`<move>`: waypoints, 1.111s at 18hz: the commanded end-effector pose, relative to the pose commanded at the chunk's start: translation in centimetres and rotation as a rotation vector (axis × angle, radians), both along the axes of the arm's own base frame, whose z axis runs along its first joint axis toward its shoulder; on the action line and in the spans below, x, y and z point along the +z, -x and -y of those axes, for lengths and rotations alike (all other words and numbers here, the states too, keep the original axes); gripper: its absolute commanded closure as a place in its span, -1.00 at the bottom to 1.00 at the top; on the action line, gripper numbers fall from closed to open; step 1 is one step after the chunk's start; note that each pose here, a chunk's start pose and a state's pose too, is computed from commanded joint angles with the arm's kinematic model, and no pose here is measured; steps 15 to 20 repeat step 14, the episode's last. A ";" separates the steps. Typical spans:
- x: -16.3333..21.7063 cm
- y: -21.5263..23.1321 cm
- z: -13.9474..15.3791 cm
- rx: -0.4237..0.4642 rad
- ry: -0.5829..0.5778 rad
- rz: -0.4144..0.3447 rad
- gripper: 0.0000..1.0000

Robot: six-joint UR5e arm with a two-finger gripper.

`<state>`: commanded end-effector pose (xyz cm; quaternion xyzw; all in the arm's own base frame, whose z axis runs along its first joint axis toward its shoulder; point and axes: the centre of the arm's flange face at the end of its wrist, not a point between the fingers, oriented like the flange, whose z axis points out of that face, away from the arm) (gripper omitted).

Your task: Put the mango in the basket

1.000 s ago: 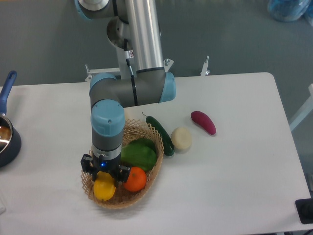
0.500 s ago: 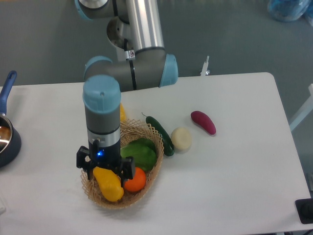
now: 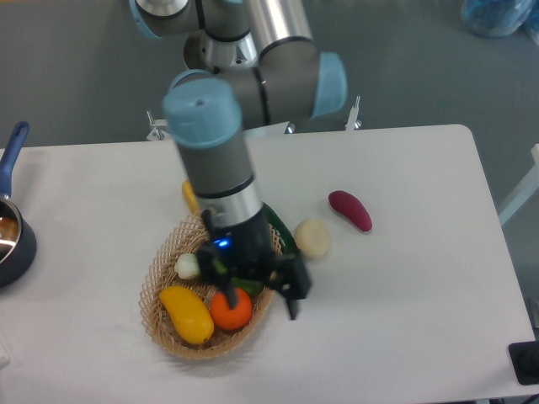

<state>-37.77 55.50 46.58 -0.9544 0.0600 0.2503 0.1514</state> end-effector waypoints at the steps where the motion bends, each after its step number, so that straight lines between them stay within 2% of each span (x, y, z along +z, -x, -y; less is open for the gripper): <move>1: -0.2 0.5 0.9 -0.019 0.031 0.003 -1.00; 4: 0.8 0.4 3.3 -0.113 0.116 -0.014 -1.00; 7: 1.6 0.3 5.3 -0.141 0.148 -0.017 -1.00; 10: 1.8 0.0 7.3 -0.130 0.140 -0.004 -1.00; 20: 2.1 -0.4 8.1 -0.135 0.116 0.009 -1.00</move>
